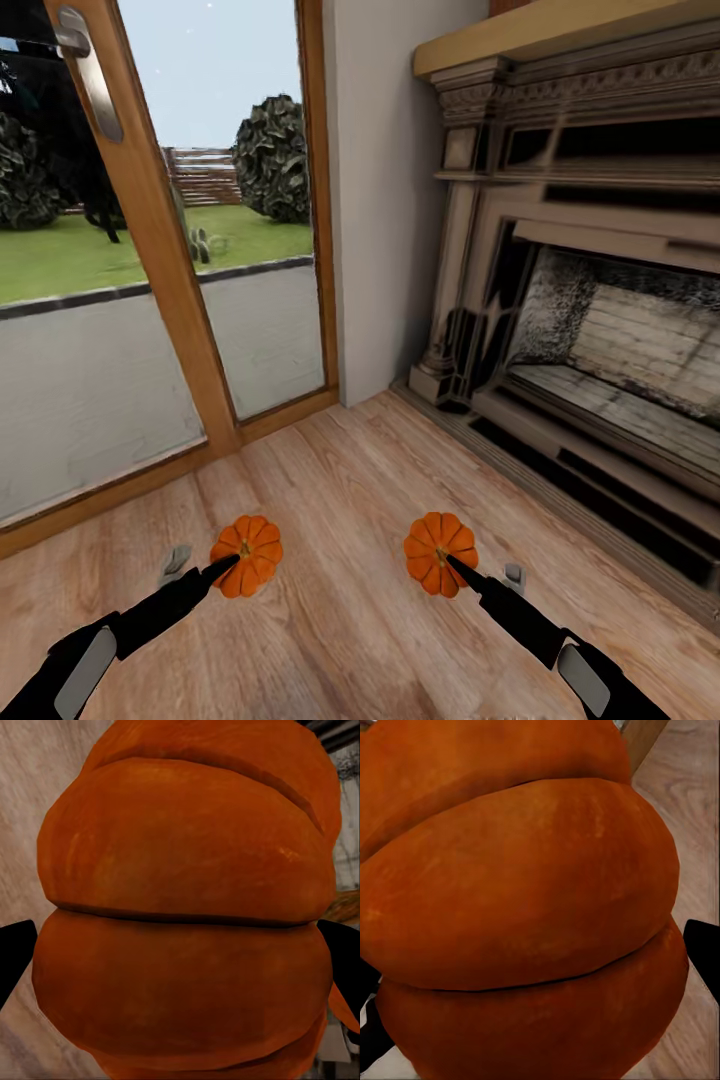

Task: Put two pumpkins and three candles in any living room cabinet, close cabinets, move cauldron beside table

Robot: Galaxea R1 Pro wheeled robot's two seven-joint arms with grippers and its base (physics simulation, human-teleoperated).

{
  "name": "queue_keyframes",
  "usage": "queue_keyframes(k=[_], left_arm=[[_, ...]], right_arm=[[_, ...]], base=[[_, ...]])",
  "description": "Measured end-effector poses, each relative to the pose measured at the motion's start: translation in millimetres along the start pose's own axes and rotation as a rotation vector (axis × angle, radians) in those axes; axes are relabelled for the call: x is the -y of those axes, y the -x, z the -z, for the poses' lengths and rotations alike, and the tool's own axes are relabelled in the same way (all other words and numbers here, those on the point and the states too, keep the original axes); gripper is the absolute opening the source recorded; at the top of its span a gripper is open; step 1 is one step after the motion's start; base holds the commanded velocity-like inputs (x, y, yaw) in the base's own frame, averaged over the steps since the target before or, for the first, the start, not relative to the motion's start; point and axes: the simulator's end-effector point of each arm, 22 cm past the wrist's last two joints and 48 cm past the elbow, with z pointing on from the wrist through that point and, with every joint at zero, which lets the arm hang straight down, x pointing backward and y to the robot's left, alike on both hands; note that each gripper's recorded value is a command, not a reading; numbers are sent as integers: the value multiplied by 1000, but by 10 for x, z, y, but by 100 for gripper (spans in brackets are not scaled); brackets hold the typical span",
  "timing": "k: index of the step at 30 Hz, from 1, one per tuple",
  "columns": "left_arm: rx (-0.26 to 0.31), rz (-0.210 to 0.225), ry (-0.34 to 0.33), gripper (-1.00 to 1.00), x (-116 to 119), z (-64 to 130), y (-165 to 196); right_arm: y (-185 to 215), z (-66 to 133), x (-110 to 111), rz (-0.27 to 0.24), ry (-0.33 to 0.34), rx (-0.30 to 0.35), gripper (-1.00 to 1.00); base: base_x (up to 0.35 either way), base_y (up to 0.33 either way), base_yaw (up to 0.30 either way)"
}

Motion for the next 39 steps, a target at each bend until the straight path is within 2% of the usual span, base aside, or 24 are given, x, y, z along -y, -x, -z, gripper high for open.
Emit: queue_keyframes(k=[39], left_arm=[[-2,-1,-3,-100,14,-10,-8]], right_arm=[[-12,8,11,-4,-2,-1,-100]], base=[[-88,28,-287]])
